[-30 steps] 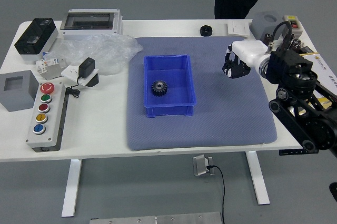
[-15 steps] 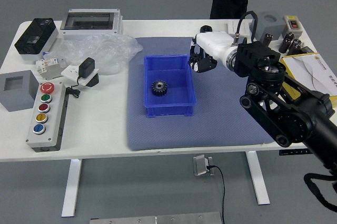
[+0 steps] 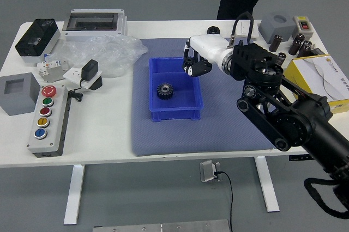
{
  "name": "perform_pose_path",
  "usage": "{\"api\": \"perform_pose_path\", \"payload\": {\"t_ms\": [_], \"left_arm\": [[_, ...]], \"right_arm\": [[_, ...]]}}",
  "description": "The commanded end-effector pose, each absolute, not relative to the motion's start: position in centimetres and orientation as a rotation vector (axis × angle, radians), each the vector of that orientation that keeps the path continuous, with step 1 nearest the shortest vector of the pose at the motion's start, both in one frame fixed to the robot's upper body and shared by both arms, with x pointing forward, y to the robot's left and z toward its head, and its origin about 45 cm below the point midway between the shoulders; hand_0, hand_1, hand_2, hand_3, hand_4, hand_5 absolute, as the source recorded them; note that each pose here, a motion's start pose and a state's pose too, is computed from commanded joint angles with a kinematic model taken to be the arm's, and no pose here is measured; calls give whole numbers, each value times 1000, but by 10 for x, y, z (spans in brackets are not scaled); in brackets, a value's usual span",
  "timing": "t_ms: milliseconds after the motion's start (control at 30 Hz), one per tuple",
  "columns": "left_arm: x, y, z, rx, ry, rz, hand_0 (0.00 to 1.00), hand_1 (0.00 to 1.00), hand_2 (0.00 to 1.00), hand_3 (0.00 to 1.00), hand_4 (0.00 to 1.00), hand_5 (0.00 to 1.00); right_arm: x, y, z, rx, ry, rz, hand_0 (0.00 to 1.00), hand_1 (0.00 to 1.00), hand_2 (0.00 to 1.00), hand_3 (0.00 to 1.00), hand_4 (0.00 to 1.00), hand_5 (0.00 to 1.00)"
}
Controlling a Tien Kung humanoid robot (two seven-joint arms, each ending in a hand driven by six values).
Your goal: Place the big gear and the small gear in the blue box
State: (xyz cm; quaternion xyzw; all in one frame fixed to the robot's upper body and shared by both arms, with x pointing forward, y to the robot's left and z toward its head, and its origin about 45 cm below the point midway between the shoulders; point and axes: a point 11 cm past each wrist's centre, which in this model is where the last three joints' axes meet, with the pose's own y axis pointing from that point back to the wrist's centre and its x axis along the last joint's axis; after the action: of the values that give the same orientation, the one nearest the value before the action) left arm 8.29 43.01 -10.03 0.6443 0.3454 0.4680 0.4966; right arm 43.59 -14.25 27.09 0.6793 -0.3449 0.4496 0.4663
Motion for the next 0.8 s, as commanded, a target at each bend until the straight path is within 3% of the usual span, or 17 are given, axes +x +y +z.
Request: {"api": "perform_pose_path", "payload": {"t_ms": [33, 67, 233, 267, 633, 667, 800], "left_arm": [[83, 430, -100, 1560, 836, 1134, 809, 805, 782, 722, 472, 159], [83, 430, -100, 1560, 836, 1134, 809, 805, 782, 722, 472, 159], [83, 430, -100, 1559, 837, 1136, 809, 805, 782, 722, 472, 159], [83, 430, -100, 1559, 837, 1136, 808, 806, 782, 722, 472, 159], [84, 429, -100, 1552, 842, 1144, 809, 805, 782, 723, 472, 159], [84, 429, -100, 1551, 843, 1145, 809, 805, 782, 723, 472, 159], [85, 429, -100, 1546, 844, 1150, 809, 805, 782, 723, 472, 159]], "right_arm": [[436, -143, 271, 1671, -848, 1101, 687, 563, 639, 687, 676, 274], [437, -143, 271, 1674, -850, 1099, 826, 744, 892, 998, 827, 408], [438, -142, 272, 1683, -853, 1094, 826, 744, 892, 998, 827, 408], [438, -142, 272, 1683, -853, 1093, 863, 801, 971, 998, 865, 444], [441, -164, 285, 1702, -982, 1083, 857, 809, 966, 998, 875, 465], [442, -167, 287, 1710, -1004, 1076, 862, 820, 947, 976, 752, 472], [442, -191, 293, 1761, -1141, 1029, 862, 820, 947, 976, 752, 472]]}}
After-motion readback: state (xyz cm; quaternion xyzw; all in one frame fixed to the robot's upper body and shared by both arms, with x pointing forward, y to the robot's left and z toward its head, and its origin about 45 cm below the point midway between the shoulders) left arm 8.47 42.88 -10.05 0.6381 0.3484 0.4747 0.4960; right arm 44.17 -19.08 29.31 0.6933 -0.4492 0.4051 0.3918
